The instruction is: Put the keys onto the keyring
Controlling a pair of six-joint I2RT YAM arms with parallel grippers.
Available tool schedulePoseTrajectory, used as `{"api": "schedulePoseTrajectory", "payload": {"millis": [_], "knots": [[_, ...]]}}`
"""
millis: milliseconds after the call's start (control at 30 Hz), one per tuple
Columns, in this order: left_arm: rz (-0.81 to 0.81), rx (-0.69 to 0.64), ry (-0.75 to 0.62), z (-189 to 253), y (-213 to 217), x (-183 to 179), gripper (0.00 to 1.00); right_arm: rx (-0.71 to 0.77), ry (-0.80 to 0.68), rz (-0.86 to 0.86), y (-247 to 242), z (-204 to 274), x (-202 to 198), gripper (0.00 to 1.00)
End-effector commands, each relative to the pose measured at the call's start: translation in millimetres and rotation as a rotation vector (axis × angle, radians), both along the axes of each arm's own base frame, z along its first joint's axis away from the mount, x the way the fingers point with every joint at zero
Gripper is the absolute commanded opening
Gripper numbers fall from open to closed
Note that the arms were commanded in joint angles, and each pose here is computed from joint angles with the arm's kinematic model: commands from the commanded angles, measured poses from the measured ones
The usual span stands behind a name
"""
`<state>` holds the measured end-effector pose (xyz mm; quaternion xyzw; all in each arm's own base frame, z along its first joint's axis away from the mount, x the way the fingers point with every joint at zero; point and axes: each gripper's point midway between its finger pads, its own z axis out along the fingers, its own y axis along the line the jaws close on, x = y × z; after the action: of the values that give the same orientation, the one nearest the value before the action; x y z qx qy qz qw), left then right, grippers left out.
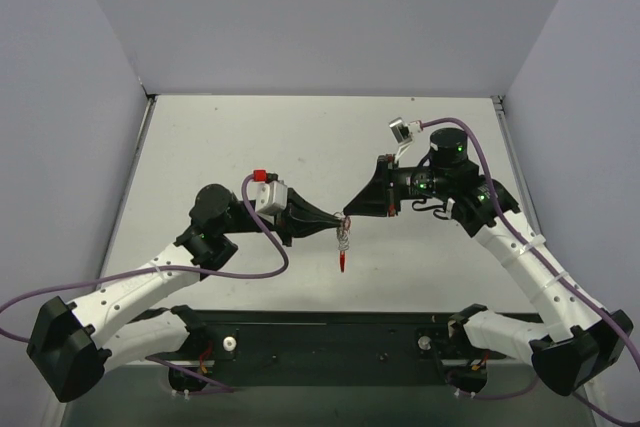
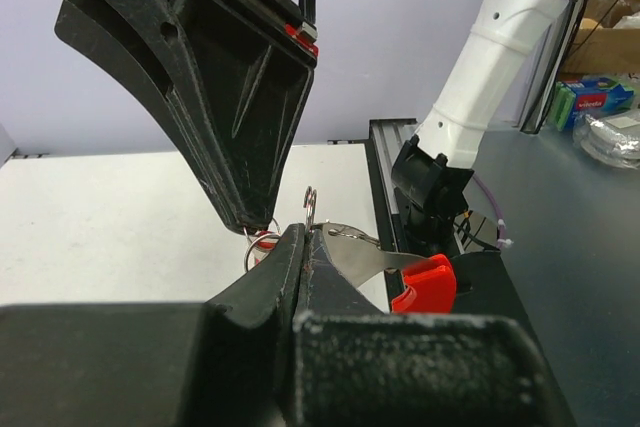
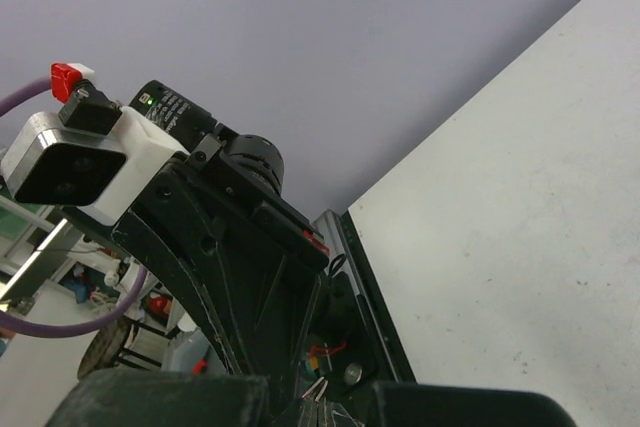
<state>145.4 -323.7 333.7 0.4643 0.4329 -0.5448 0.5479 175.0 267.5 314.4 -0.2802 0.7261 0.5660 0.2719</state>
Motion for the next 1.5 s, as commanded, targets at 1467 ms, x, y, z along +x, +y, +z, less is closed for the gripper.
{"api": "schedulePoseTrajectory", "payload": {"millis": [1467], "knots": [[0.077, -0.002, -0.087, 15, 12, 1, 0.00, 0.083, -0.091, 0.093, 3, 40, -22, 0.00]]}}
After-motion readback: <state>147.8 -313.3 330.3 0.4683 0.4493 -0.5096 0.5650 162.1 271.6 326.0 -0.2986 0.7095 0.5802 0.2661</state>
